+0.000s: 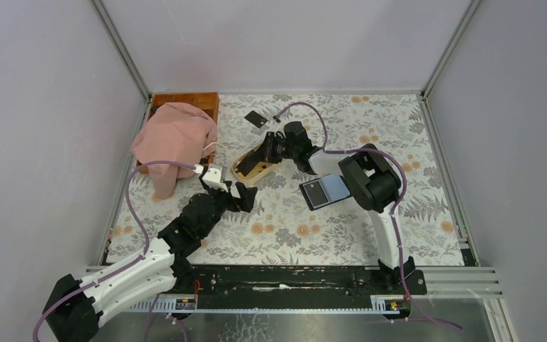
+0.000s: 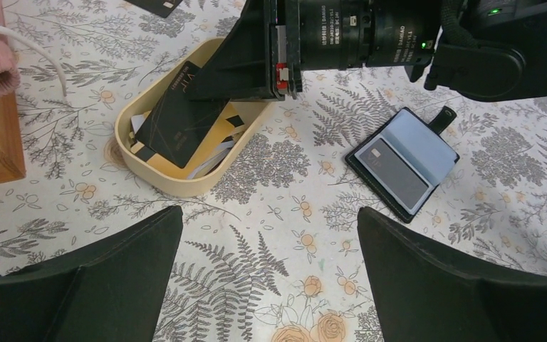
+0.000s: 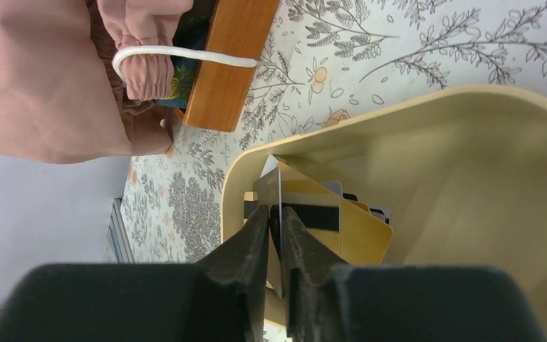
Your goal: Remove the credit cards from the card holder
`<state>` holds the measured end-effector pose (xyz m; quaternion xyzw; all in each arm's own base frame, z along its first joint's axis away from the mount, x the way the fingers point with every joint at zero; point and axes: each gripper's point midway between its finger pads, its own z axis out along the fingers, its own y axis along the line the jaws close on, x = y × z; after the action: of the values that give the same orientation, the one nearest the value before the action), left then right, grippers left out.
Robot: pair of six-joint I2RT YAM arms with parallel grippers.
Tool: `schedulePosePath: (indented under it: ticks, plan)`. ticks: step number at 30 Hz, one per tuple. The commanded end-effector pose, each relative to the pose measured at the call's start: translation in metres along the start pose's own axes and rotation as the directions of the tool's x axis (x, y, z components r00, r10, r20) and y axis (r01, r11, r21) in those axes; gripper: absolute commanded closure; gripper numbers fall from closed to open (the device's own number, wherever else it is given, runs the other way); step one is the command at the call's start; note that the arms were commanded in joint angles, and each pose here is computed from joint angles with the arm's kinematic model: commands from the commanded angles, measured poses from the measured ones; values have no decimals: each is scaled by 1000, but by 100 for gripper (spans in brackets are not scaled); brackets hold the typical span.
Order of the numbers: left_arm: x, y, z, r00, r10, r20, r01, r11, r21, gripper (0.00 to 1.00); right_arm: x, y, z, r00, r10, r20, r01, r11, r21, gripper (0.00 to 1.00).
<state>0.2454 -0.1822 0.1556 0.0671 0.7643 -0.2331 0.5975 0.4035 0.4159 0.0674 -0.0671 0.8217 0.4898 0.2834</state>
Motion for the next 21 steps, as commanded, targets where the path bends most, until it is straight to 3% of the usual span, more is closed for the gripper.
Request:
schedulePosePath:
  ticks: [1,5,21]
  plan:
    - [-9,6,-1,999,-16,32,18,999,-46,0,-4,15,-3,998,-63,6,63,998,-14,77]
    - [-10,9,-2,999,-26,36,28,998,-58,0,-8,16,-12,996,-88,20,88,996,16,69]
    - [-7,6,-1,999,-53,11,54,997,-55,0,-28,30,-58,975,-205,89,194,973,124,69]
